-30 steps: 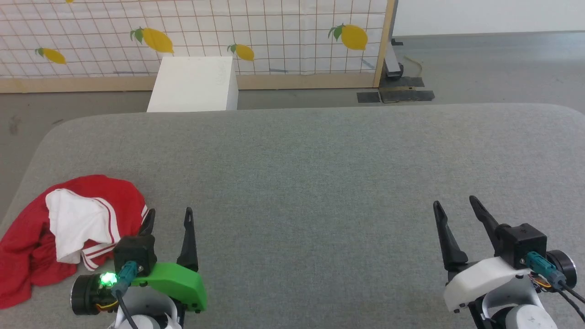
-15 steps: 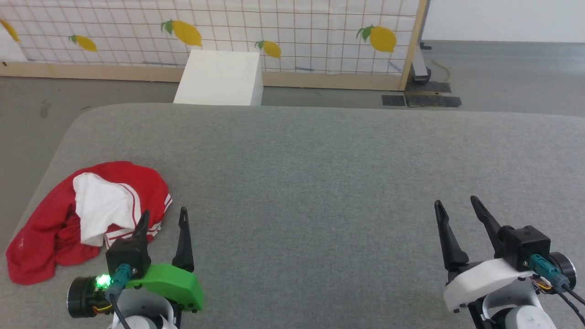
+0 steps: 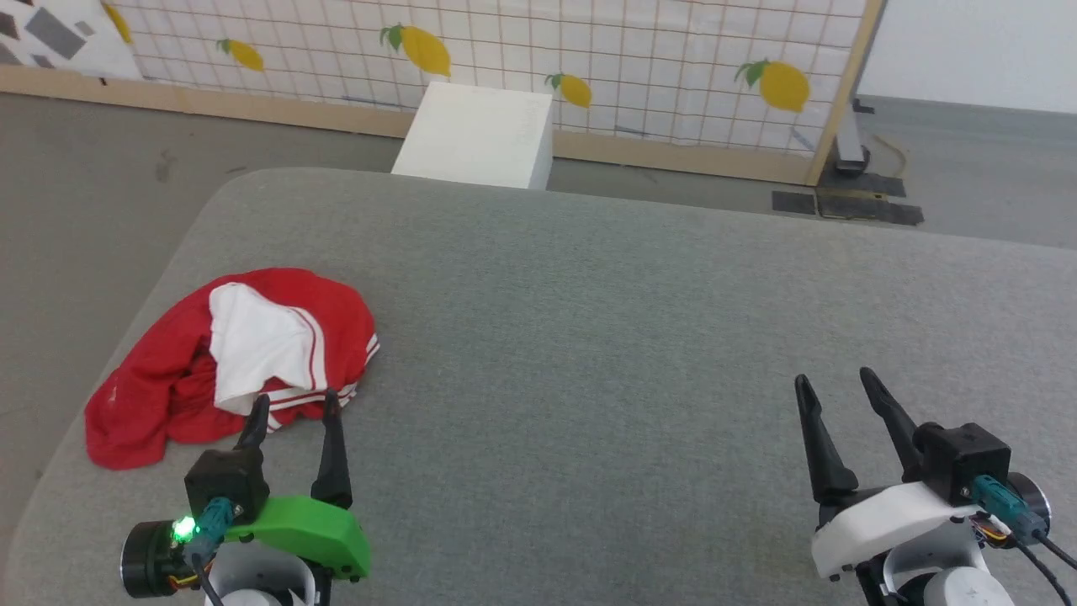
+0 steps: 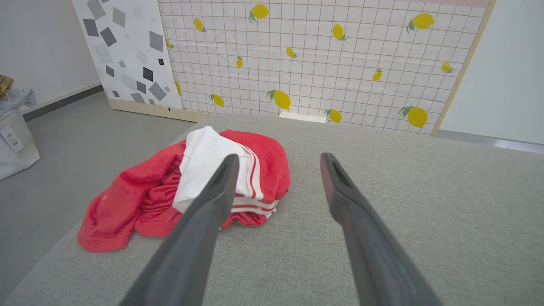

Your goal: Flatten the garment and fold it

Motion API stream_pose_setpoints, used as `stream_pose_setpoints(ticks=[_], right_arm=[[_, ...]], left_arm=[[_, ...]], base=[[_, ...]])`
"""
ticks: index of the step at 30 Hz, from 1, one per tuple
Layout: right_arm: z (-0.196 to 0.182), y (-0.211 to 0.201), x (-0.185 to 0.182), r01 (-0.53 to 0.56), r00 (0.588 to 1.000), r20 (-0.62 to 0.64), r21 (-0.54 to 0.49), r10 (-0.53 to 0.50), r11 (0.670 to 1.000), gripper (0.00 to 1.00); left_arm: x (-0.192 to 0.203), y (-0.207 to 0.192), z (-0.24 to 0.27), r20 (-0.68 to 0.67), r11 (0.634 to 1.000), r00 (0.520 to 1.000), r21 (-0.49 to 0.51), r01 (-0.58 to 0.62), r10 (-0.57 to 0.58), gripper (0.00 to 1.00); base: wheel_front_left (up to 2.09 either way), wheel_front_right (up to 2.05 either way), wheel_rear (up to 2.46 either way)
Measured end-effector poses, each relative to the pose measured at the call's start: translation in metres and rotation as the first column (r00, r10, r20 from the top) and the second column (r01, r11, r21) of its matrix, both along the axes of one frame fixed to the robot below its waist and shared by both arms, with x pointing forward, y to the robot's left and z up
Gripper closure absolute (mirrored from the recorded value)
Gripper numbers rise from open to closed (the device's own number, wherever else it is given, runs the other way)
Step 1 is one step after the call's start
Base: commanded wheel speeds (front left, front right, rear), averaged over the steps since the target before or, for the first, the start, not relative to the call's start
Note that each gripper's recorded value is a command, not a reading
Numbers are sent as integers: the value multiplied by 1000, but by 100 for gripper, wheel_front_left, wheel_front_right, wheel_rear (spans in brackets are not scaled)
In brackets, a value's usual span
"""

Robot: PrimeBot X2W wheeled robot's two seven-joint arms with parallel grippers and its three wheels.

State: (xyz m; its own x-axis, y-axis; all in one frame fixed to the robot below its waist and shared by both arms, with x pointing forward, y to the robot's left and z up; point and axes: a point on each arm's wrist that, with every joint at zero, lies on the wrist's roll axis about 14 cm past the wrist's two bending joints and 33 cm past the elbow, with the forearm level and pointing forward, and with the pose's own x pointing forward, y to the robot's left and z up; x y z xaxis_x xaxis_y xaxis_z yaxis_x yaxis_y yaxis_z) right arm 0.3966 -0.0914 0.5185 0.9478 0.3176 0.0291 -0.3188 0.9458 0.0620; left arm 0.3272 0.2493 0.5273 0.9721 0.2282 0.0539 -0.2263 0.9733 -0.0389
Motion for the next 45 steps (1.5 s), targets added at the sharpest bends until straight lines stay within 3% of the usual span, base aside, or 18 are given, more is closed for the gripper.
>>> stream_pose_setpoints(ticks=[24,45], right_arm=[[-5,64,4,-176,984,0,43,176,984,0],[-14,106,0,-285,958,-14,75,287,956,0]], left_arm=[[-56,49,-3,28,981,981,-21,-194,194,0],[-101,77,-12,40,941,942,-66,-331,334,0]], base=[[0,0,0],[0,0,0]])
